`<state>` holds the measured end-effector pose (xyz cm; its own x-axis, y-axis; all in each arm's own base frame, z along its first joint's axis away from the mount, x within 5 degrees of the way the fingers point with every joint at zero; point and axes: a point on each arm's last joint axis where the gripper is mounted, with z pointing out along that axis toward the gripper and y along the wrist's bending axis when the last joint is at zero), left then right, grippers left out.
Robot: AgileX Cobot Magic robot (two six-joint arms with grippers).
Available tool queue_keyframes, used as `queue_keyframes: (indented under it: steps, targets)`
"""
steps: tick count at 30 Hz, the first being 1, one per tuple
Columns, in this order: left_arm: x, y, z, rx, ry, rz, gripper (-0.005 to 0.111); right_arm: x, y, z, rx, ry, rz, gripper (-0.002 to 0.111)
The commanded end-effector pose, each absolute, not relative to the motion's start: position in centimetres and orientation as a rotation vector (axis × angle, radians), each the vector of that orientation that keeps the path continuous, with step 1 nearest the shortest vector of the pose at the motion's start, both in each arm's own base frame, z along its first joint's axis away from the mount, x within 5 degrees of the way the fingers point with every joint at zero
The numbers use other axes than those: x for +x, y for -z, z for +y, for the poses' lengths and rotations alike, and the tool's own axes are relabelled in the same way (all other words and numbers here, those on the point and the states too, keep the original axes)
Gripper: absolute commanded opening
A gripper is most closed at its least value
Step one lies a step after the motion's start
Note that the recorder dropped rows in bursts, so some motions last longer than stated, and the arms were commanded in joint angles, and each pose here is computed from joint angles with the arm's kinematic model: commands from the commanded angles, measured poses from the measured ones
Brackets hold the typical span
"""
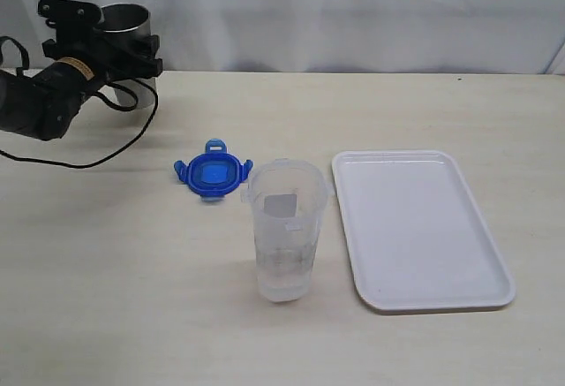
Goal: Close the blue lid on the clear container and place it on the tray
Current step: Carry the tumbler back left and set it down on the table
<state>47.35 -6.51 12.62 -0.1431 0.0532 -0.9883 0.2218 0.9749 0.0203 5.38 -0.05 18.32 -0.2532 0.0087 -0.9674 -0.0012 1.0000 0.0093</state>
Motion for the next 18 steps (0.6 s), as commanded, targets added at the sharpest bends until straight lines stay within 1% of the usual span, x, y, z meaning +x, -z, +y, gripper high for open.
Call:
queue_keyframes:
  steps: [1,9,18]
  targets:
    - [48.7,-12.9,-6.8,0.224,0.166,1.610,0.000,5.4,-18.2,0.0,0.008,-0.013,1.826,0.005]
    - [49.3,-10.7,-6.9,0.201,0.185,1.592,0.000,5.4,-18.2,0.0,0.008,-0.013,1.826,0.005]
    - [49.3,-10.4,-6.9,0.201,0.183,1.609,0.000,5.4,-18.2,0.0,0.008,-0.013,1.826,0.005]
